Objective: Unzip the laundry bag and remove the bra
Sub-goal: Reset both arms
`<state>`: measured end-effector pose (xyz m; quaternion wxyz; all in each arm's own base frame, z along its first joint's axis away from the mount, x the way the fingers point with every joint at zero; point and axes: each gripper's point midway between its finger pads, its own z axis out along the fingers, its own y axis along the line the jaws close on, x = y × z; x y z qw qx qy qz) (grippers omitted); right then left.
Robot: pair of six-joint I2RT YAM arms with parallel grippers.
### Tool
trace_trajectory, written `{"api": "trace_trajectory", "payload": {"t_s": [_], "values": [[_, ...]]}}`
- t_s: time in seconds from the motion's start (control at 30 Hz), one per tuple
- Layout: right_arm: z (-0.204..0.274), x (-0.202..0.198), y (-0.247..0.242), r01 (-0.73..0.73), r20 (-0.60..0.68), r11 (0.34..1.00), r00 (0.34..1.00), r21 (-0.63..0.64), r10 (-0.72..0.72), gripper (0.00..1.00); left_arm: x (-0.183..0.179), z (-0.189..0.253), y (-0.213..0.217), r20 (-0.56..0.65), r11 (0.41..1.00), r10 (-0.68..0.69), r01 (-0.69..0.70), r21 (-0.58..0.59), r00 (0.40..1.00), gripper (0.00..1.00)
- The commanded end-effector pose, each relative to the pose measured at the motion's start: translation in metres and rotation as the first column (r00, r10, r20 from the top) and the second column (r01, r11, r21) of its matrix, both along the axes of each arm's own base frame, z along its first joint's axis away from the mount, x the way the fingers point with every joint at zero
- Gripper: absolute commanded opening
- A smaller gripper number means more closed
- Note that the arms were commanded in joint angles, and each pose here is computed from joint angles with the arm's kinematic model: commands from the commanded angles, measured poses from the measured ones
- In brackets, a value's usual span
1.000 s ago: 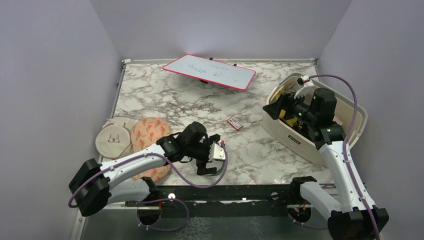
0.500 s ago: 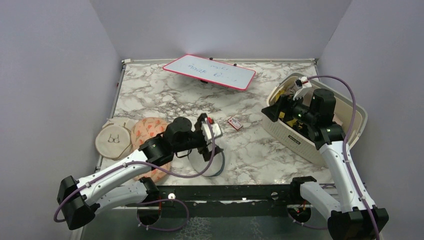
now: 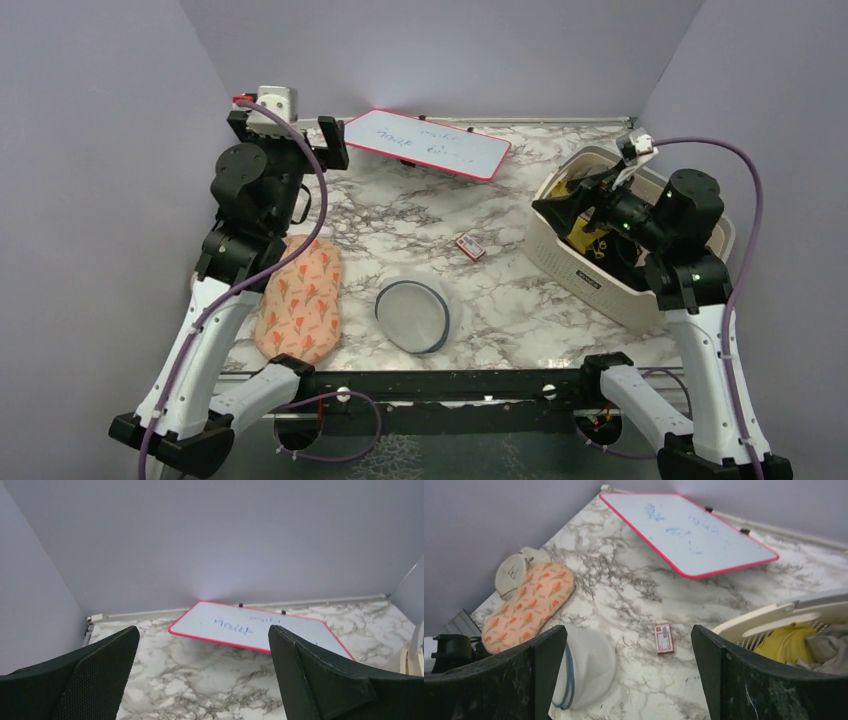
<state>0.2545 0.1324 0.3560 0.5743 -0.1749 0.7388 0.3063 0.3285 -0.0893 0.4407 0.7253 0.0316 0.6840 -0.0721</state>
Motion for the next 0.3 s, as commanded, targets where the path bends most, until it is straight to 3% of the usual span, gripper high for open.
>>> {"api": "trace_trajectory", "payload": {"t_s": [0.0, 0.13, 0.27], "values": [[0.05, -0.018, -0.009, 0.065, 0.134, 0.998, 0.989, -0.02, -0.062, 0.95, -0.039, 0.067, 0.035, 0.168, 0.993, 0.104, -0.094, -0.068, 0.98, 0.99], [0.082, -0.018, -0.027, 0.187, 0.194, 0.982, 0.964, -0.013, -0.181, 1.0, -0.068, 0.086, 0.037, 0.25, 0.991, 0.065, -0.033, -0.13, 0.966, 0.97], [0.082, -0.017, -0.034, 0.229, 0.234, 0.973, 0.947, -0.014, -0.22, 1.0, -0.073, 0.072, 0.041, 0.227, 0.989, 0.08, -0.049, -0.143, 0.971, 0.97]]}}
